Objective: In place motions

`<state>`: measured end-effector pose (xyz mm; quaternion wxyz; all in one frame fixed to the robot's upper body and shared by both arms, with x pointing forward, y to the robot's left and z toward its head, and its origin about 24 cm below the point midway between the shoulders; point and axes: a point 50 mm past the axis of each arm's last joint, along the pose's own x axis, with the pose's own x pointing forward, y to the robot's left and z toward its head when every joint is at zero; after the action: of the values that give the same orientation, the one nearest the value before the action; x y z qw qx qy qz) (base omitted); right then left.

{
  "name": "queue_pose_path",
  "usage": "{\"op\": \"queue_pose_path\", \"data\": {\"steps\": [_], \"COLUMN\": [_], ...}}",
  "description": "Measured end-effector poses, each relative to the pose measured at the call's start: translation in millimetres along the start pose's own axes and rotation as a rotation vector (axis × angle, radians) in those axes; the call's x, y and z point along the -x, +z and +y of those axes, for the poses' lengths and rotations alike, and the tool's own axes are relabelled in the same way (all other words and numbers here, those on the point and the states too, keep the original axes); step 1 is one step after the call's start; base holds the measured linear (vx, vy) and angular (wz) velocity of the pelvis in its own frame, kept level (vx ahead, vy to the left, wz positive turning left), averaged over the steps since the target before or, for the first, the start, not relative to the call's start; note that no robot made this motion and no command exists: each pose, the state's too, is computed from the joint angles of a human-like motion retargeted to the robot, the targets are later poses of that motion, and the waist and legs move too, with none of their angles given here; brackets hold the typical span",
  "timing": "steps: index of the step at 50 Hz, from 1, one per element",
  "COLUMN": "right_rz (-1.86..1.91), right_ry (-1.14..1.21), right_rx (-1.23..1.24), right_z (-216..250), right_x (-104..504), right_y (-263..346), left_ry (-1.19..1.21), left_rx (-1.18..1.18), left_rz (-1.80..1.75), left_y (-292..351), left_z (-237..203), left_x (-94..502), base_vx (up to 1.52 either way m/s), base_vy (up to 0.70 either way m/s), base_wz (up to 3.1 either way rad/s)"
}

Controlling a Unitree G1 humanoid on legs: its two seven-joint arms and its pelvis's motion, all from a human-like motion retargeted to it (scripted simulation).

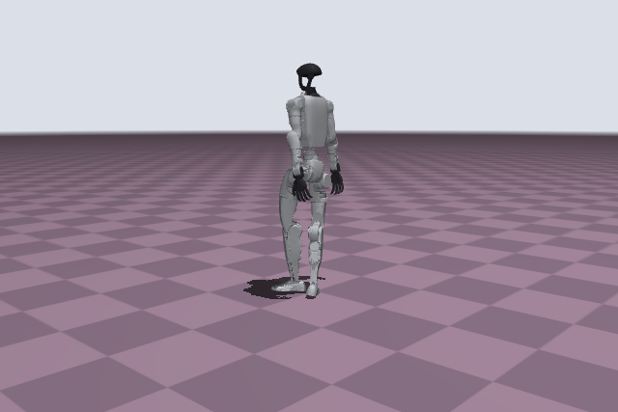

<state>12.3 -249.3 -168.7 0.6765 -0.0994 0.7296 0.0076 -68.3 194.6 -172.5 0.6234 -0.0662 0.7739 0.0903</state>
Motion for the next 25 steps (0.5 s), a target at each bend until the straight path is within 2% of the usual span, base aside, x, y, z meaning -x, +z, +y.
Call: {"op": "queue_pose_path", "data": {"steps": [6,13,17,25], "right_rz": [-0.122,-0.175,-0.168,-0.168], "right_ry": [0.02,0.164,0.203,0.128], "right_rx": [0.016,0.071,0.193,0.407], "right_z": [11,38,46,46], "right_x": [2,3,4,3], "right_y": [32,48,51,48], "left_ry": [-0.053,-0.08,-0.076,-0.06], "left_rx": [0.048,0.122,0.075,-0.043], "left_rz": [0.0,-0.028,-0.079,-0.151], "left_y": [-11,2,17,45], "left_z": [-17,-30,-25,-16], "left_x": [-3,-3,-1,3], "base_vx": [0.36,0.25,0.23,0.15], "base_vy": [-0.13,-0.18,-0.17,-0.17], "base_wz": [1.46,0.56,0.85,1.57]}}
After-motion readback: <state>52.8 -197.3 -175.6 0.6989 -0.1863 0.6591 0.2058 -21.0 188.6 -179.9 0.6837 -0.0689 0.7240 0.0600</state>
